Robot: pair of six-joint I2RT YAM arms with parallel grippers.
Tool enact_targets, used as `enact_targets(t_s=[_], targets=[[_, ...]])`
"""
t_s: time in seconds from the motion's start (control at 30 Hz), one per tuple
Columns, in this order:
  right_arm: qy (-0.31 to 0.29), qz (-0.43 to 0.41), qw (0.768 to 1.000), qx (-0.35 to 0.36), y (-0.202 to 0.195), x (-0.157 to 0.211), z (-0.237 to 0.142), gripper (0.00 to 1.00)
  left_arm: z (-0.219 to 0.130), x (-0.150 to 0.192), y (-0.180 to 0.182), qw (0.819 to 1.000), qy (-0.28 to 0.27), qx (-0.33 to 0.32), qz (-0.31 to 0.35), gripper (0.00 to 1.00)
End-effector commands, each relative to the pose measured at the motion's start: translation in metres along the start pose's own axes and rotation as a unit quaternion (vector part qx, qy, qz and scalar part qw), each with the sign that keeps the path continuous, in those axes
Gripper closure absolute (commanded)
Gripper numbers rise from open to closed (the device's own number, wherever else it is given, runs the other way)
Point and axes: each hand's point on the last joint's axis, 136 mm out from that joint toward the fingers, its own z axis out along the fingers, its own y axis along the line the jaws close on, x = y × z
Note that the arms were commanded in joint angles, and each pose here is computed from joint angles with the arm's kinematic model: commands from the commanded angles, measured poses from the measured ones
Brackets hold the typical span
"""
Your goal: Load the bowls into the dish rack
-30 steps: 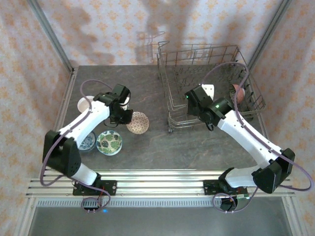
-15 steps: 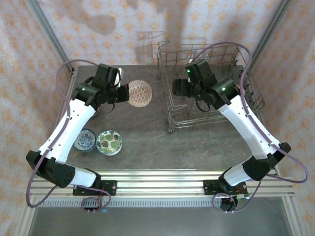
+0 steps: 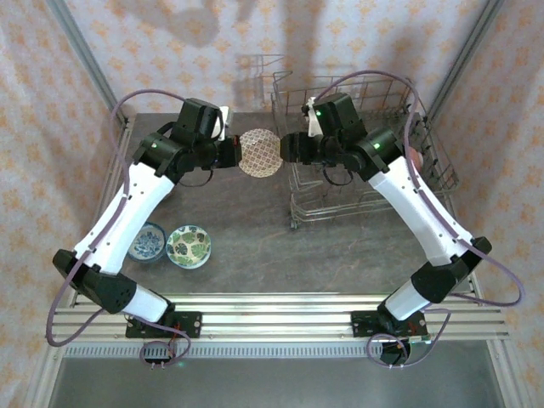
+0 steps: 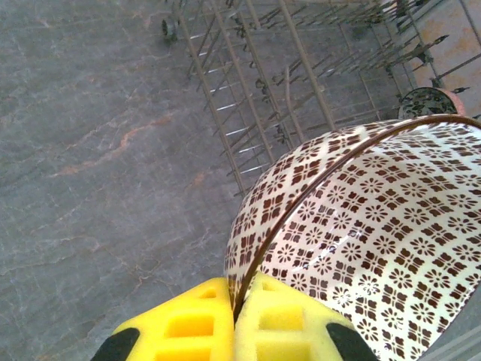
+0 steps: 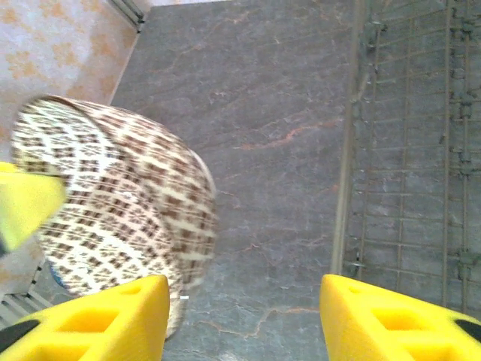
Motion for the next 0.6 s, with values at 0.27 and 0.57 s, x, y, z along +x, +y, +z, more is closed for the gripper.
enact_targets(t_s=[0.27,0.57], targets=[[-0.011,0.0,0.999,0.034,-0.014,0.003,0.003,0.54,-0.018,-0.02,-0.044,0.998,-0.039,0.054,0.006,1.0],[-0.037,0.008,0.998,0.057,-0.024,-0.001,-0.006,0.75,-0.016,-0.017,-0.054,0.998,-0.041,0.045,0.012,1.0]])
